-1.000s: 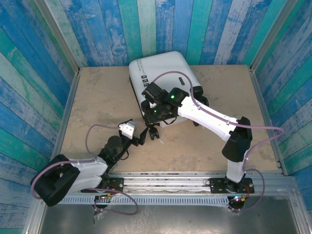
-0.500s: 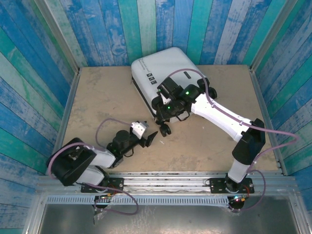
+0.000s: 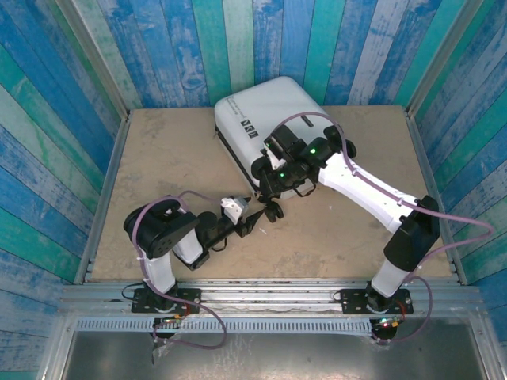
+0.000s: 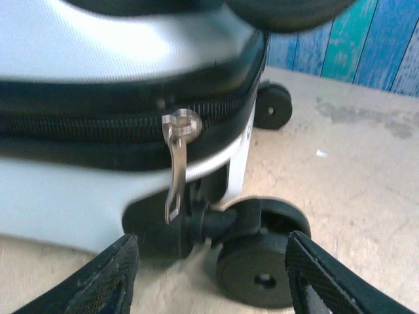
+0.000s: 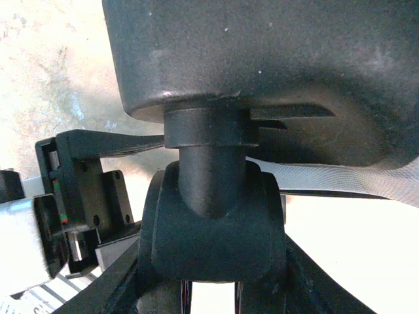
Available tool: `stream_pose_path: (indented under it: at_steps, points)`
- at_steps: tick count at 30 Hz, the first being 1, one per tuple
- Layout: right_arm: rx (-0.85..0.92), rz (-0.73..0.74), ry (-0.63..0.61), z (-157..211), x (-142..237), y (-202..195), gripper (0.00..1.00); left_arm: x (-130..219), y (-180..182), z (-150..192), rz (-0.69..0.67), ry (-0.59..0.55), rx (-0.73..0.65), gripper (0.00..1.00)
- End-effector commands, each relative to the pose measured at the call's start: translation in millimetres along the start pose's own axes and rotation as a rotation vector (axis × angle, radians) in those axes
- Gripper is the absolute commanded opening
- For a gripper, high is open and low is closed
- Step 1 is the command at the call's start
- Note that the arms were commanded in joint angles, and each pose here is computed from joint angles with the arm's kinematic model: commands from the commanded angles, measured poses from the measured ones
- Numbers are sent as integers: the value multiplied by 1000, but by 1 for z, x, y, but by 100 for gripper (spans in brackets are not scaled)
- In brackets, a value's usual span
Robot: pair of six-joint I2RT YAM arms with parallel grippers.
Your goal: Pack the luggage
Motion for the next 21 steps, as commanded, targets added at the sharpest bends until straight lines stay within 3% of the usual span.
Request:
stream_pose_path:
  at_steps: [1,8,21]
  points:
    - [-47,36,-89,-7,26,-11,0,-5,-4,-25,11,-132,-38,56]
    - [-39,22,-89,-8,27,-9,0,-27,-14,-19,63,-78,-74,52]
    - [-37,13,-95,-7,30,-8,0,-26,-10,-9,18,-75,-62,40]
Point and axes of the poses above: each hand's point on the last joint's axis, 136 mm out from that joint toward the fingers, its own x axis back along the fingers, its own y axis along the line the jaws close on, z = x × y, the point moved 6 cm from there along x, back along the fingers, and after that the axes turned 13 degrees about x, right-handed, at the moved point
